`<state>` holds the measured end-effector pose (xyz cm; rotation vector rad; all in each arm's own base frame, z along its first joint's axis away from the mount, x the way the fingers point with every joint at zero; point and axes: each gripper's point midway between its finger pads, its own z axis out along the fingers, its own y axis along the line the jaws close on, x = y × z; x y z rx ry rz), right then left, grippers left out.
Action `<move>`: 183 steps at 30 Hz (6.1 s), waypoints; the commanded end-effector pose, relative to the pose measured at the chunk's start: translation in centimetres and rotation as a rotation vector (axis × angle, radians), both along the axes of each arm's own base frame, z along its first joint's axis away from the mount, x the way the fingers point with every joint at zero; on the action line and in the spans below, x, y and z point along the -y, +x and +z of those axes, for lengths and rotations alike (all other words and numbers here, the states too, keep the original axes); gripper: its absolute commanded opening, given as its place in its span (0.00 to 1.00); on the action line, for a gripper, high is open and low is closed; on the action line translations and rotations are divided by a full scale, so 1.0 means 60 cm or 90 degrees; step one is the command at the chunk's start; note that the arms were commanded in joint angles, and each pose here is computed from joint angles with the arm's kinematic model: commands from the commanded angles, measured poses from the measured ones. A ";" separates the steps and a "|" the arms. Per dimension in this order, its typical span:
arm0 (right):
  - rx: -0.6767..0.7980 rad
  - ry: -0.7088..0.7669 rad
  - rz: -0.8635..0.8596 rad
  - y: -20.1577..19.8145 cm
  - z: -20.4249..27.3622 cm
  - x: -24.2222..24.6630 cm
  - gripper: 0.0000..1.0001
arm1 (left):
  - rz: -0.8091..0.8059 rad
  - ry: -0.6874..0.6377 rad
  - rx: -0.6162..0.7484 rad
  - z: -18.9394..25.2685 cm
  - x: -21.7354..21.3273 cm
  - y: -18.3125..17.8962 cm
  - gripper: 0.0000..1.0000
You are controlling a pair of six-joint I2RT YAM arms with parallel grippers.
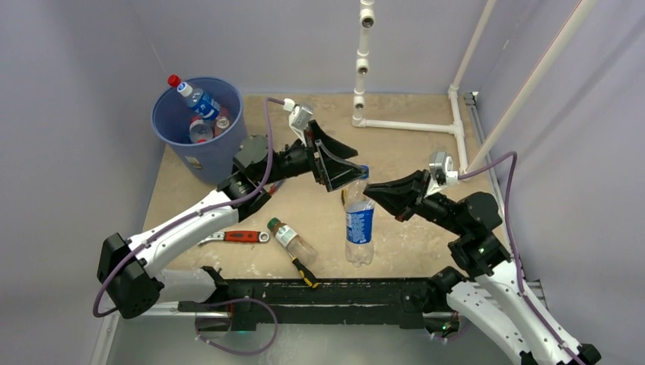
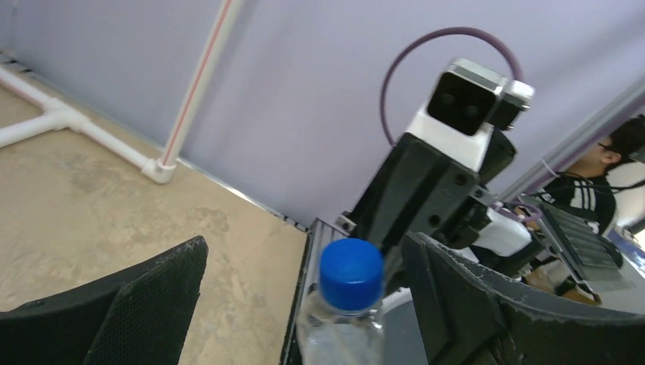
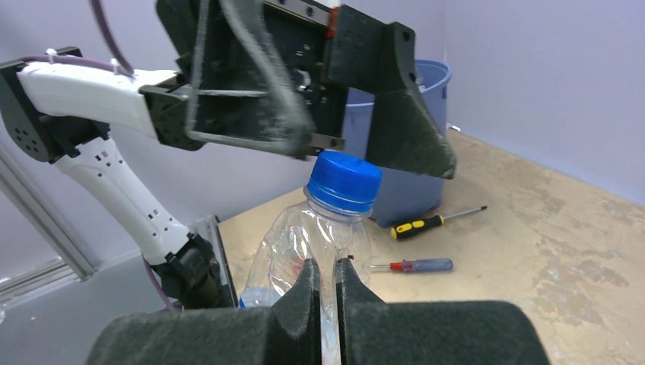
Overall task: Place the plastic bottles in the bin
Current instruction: Pick up the plastic bottle from the corner of the board, then place the plastic bottle in the trash bin, then pick up the plastic bottle at the center of the board.
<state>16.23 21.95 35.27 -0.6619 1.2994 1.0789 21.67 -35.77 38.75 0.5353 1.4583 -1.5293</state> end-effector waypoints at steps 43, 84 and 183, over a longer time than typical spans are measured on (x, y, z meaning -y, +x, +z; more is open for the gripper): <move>-0.020 0.063 -0.031 -0.007 0.069 0.015 0.99 | 0.266 -0.023 0.132 0.110 -0.099 0.001 0.00; -0.107 0.076 -0.031 -0.015 -0.040 0.019 0.98 | 1.319 0.313 0.241 0.287 -0.679 0.208 0.00; -0.300 -0.399 -0.002 0.016 -0.395 -0.259 0.99 | 0.675 0.181 -0.138 -0.174 -0.472 0.123 0.99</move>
